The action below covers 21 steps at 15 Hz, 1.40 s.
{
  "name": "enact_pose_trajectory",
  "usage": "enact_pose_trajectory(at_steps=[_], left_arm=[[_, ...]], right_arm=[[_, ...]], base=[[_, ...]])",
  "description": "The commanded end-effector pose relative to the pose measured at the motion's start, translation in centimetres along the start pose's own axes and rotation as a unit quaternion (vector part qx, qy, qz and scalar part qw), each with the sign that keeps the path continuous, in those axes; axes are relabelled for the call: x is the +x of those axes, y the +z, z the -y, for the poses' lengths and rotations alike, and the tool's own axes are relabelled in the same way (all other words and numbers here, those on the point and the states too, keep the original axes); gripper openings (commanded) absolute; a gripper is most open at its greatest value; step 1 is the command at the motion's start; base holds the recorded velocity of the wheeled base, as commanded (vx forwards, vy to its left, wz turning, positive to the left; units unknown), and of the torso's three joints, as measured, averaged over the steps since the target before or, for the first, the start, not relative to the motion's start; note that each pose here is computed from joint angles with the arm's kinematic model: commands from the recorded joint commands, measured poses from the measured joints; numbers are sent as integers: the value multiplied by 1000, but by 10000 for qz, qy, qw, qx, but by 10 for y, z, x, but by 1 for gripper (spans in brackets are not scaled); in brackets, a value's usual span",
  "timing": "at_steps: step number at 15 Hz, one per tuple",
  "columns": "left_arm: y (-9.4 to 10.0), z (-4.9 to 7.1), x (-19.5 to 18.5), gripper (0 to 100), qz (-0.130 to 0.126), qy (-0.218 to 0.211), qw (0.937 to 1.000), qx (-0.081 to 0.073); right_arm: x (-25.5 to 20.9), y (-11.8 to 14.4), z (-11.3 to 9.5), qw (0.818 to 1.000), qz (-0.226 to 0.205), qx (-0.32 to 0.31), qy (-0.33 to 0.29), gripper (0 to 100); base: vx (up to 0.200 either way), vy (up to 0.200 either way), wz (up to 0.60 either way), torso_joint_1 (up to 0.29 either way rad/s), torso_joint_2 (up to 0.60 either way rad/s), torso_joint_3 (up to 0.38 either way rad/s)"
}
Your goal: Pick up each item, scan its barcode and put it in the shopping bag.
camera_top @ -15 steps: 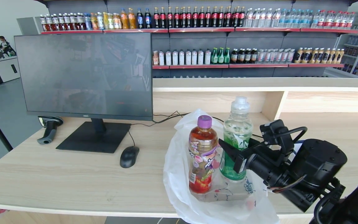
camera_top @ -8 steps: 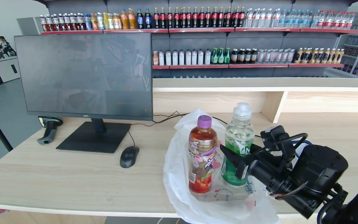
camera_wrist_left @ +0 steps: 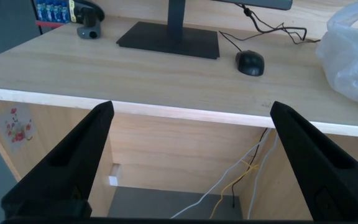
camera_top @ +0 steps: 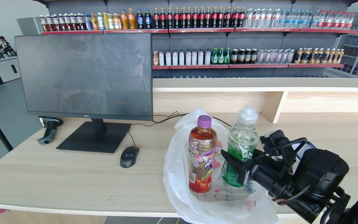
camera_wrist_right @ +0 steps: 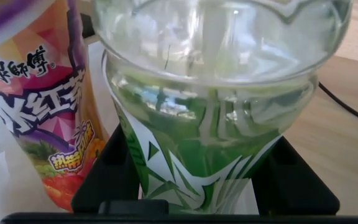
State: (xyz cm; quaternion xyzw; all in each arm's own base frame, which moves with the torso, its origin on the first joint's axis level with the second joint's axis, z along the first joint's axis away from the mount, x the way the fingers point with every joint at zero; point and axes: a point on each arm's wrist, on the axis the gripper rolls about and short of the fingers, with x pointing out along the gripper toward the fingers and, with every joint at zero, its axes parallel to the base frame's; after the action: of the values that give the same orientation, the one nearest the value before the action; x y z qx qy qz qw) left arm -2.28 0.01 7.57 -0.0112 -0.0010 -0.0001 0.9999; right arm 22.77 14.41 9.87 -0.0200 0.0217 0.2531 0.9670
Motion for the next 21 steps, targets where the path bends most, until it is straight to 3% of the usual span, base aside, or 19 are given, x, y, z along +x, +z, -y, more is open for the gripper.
enact_pose_trajectory(at_steps=[1,9,10,18,21], left_arm=[[0,0,0,100,6,9,10000,-3],[0,0,0,100,6,9,10000,-3],[0,0,0,100,6,9,10000,-3],[0,0,0,100,-2,9,10000,-11],[0,0,0,100,-2,9,10000,-19]], right_arm=[[-2,-2,0,10000,-69,-3,-1,0],[-3,-2,0,10000,-69,-3,-1,0],[-3,-3,-1,10000,-76,-12,15,100],[-5,3,0,10000,31,-6,12,100],[-12,15,0,9996,268,8,6,100]], base=[[0,0,0,0,0,0],[0,0,0,0,0,0],[0,0,0,0,0,0],[0,0,0,0,0,0],[0,0,0,0,0,0]])
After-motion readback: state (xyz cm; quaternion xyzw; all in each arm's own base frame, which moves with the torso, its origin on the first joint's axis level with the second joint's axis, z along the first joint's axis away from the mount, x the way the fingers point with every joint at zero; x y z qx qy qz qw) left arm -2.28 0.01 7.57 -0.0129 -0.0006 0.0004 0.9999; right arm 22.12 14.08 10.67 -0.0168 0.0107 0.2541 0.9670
